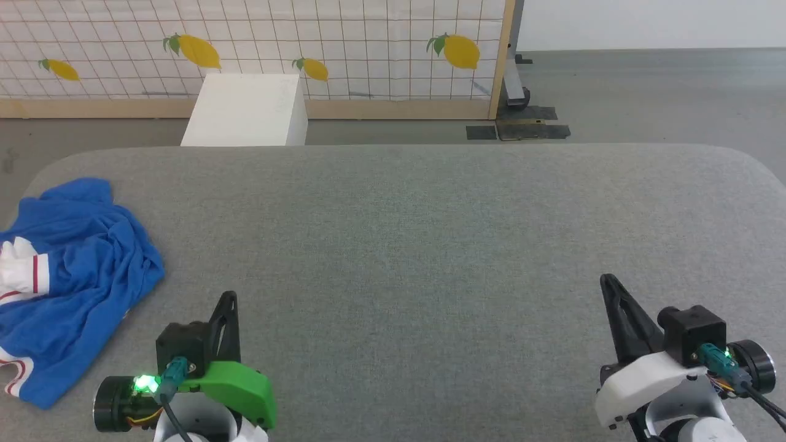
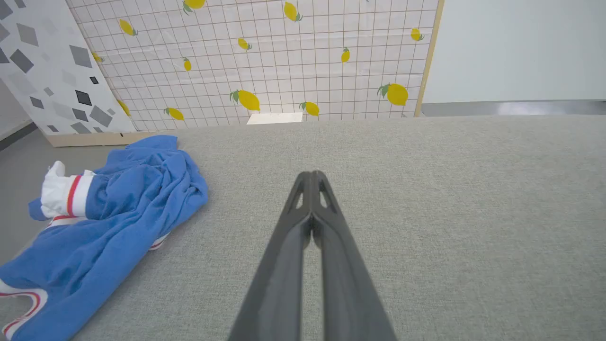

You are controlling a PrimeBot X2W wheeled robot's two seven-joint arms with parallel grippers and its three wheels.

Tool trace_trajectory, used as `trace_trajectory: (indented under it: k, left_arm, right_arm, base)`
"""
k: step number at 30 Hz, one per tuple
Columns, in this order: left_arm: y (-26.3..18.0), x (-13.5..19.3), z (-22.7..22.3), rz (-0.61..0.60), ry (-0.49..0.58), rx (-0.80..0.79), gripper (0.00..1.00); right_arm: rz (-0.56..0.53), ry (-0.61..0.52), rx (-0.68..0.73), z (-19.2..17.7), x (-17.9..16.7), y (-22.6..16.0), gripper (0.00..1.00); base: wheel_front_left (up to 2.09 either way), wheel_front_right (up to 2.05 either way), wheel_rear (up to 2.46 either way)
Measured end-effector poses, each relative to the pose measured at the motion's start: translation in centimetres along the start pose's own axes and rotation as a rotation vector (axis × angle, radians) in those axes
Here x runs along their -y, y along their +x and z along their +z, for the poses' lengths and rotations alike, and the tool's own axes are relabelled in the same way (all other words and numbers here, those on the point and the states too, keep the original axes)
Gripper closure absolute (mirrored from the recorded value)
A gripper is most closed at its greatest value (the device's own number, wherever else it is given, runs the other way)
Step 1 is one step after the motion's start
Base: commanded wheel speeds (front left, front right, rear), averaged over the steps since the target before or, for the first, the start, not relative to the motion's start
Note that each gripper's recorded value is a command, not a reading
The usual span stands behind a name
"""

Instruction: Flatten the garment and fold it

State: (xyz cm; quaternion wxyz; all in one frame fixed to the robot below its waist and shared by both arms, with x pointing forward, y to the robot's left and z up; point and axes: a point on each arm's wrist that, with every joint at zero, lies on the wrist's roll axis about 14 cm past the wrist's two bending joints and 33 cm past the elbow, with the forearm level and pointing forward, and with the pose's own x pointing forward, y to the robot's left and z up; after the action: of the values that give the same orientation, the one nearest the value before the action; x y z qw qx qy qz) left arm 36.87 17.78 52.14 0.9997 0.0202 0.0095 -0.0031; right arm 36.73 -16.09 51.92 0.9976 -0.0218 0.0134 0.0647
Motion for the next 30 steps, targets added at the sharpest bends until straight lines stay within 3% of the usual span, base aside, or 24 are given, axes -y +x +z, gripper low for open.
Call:
trace_trajectory:
  k: [22, 23, 30]
  left_arm:
    - [0.00, 0.01, 0.00, 0.000, 0.000, 0.000, 1.00]
    - [0.00, 0.01, 0.00, 0.000, 0.000, 0.000, 0.00]
    - [-0.02, 0.20, -0.07, -0.006, -0.006, -0.001, 0.00]
  right_arm:
    - [0.000, 0.000, 0.000, 0.00, 0.01, 0.00, 1.00]
    - [0.000, 0.000, 0.000, 0.00, 0.01, 0.00, 0.00]
    - [-0.006, 0.002, -0.002, -0.07, 0.21, -0.04, 0.00]
  base:
    - [0.00, 0.00, 0.00]
    - [0.00, 0.00, 0.00]
    - [0.00, 0.00, 0.00]
